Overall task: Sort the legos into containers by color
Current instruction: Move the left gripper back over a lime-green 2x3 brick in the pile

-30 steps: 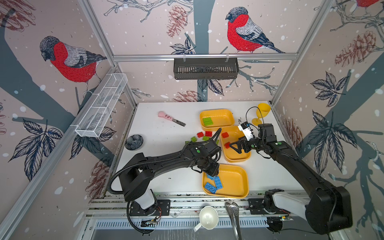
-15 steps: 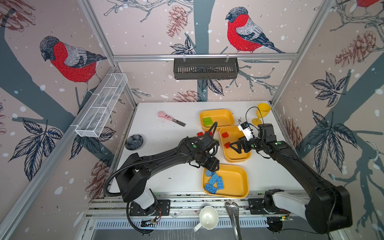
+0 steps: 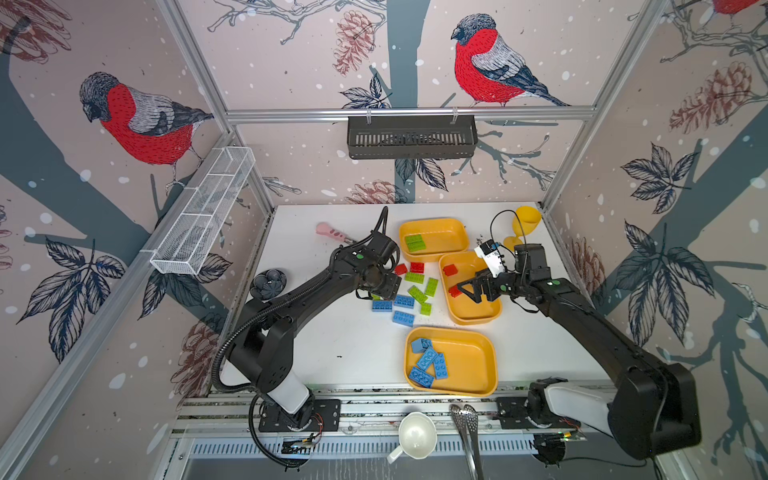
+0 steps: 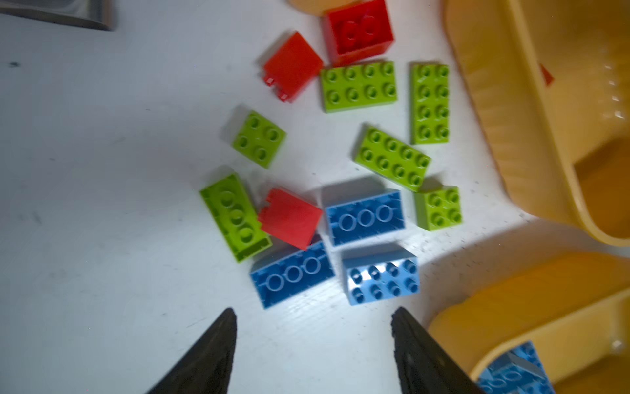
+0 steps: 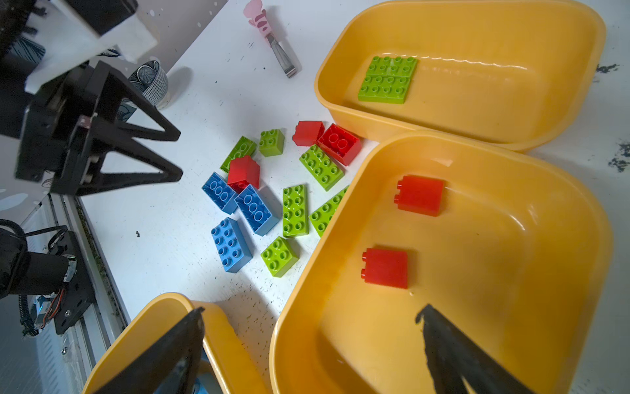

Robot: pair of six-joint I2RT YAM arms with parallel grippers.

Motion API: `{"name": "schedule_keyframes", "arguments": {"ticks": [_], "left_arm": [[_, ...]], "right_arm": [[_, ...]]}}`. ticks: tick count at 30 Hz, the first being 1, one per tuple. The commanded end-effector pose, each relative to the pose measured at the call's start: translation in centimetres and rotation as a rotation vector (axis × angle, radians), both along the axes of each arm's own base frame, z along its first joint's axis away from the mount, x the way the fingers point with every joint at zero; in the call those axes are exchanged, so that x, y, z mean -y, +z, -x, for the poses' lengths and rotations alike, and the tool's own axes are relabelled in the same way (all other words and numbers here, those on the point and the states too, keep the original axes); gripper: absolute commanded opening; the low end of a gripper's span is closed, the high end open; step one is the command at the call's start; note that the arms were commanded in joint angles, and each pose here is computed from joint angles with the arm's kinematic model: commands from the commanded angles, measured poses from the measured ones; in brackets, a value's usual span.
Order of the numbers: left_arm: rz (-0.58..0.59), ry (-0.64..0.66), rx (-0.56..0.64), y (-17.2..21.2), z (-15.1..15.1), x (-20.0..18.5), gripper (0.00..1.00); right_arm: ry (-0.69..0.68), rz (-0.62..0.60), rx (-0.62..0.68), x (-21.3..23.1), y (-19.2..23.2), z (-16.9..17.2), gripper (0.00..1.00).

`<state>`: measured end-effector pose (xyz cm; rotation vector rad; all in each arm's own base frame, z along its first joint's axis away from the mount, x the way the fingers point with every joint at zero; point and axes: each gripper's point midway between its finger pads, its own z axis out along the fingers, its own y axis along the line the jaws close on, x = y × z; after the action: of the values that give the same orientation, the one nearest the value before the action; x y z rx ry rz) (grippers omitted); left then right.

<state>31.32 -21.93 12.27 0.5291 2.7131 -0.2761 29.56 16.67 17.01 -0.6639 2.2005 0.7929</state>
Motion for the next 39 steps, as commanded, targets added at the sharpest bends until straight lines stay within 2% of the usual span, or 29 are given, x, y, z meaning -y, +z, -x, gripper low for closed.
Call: {"name": "schedule_keyframes", "arguments": {"ticks": [1, 9, 16, 24, 30, 39], "left_arm": [[-0.037, 0.048, 0.008, -0.8, -1.5, -1.4, 0.71], [-0.066, 0.193, -0.014, -4.1, -3.4, -3.7, 0.65], [-0.062, 0.215, -0.039, -6.2, -3.8, -3.7, 0.59], [-0.056, 0.197, -0.070, -7.7, -3.4, -3.4, 0.48], [-0.046, 0.185, -0.091, -8.5, -3.2, -3.1, 0.47], [-0.046, 0.186, -0.103, -9.2, -3.4, -2.9, 0.51]], "right_arm": [[-0.004, -0.004, 0.039, -0.1, 0.6, -0.7, 0.99], [-0.015, 0.006, 0.036, 0.1, 0.2, -0.7, 0.99], [-0.015, 0.009, 0.028, 0.1, -0.2, -0.7, 0.99], [-0.016, 0.017, 0.019, 0.2, -0.5, -0.7, 0.99], [-0.016, 0.022, 0.017, 0.3, -0.7, -0.7, 0.99], [-0.014, 0.025, 0.013, 0.2, -0.8, -0.8, 1.00]]}}
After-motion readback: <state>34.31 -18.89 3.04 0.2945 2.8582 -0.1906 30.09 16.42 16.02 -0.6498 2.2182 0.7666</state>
